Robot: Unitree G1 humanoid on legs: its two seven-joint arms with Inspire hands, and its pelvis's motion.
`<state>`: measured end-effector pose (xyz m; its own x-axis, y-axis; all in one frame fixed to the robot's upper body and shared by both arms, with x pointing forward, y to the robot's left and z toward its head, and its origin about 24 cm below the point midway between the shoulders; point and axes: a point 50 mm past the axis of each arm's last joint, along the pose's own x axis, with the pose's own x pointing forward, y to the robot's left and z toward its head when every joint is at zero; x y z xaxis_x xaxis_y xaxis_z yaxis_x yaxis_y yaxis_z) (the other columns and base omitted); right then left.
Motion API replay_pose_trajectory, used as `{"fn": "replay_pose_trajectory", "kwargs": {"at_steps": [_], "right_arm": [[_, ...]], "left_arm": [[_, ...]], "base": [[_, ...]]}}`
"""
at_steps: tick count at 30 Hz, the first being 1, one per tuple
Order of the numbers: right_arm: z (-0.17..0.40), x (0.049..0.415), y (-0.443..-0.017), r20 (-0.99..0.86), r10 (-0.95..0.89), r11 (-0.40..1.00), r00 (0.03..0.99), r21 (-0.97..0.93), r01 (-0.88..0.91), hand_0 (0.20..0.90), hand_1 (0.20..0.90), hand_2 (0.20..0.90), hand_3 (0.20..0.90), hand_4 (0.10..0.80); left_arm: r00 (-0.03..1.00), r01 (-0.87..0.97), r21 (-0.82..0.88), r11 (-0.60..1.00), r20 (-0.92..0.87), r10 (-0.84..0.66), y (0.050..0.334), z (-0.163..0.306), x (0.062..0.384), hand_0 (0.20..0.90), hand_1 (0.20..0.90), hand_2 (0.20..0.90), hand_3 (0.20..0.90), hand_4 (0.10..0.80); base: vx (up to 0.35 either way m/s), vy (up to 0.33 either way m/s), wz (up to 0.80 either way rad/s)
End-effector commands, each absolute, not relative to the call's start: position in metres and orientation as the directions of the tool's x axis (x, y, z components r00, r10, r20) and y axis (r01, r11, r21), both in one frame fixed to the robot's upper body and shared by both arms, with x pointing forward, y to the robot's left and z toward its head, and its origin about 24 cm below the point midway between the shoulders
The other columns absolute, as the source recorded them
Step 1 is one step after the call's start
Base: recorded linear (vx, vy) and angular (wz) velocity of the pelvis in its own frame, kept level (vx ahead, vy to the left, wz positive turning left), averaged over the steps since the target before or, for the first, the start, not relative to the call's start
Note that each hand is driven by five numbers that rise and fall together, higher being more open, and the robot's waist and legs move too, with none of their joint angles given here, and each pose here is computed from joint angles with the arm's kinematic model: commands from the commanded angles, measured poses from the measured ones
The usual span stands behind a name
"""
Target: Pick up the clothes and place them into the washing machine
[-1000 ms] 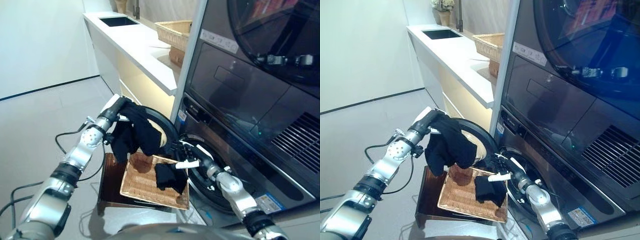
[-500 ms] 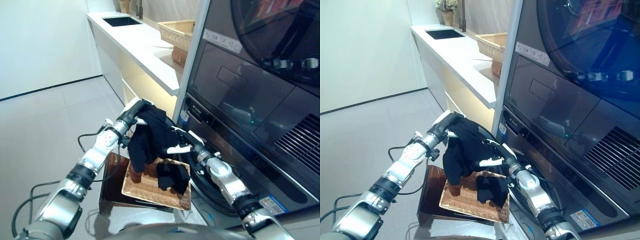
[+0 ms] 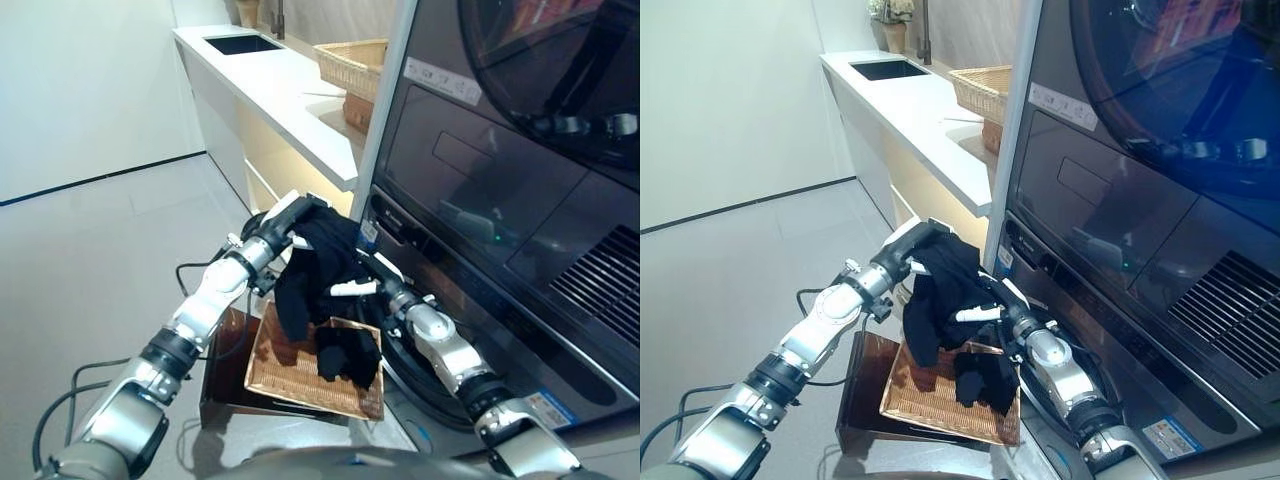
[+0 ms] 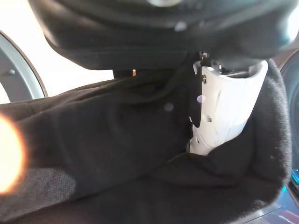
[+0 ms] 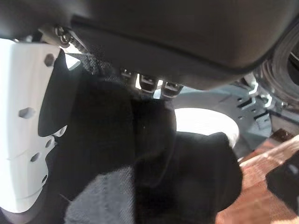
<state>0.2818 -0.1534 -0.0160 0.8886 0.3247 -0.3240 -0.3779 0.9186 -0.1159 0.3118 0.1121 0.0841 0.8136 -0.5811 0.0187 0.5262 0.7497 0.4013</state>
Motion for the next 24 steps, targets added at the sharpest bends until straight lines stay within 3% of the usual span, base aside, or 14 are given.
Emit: {"fn": "replay_pose_trajectory", "kwargs": {"at_steps": [1,23,24], "right_arm": [[0.032,0.32,-0.135,-0.133,0.374,0.915,0.918,-0.112,-0.388,0.9,0.9,0.9,0.9,0.8],[0.03,0.322,-0.097,-0.141,0.483,0.873,0.864,0.005,-0.487,0.9,0.9,0.9,0.9,0.8],[0.029,0.321,-0.097,-0.14,0.49,0.87,0.861,0.018,-0.492,0.68,0.68,0.68,0.68,0.643]], "left_arm": [[0.659,0.564,0.4,0.722,0.307,-0.686,0.071,0.152,0.315,0.2,0.2,0.2,0.2,0.3],[0.539,0.698,0.31,0.645,0.366,-0.759,0.037,0.164,0.298,0.2,0.2,0.2,0.2,0.3],[0.538,0.699,0.31,0.644,0.366,-0.76,0.037,0.164,0.298,0.2,0.2,0.2,0.2,0.3]], "base": [[0.0,0.0,0.0],[0.0,0.0,0.0],[0.0,0.0,0.0]]}}
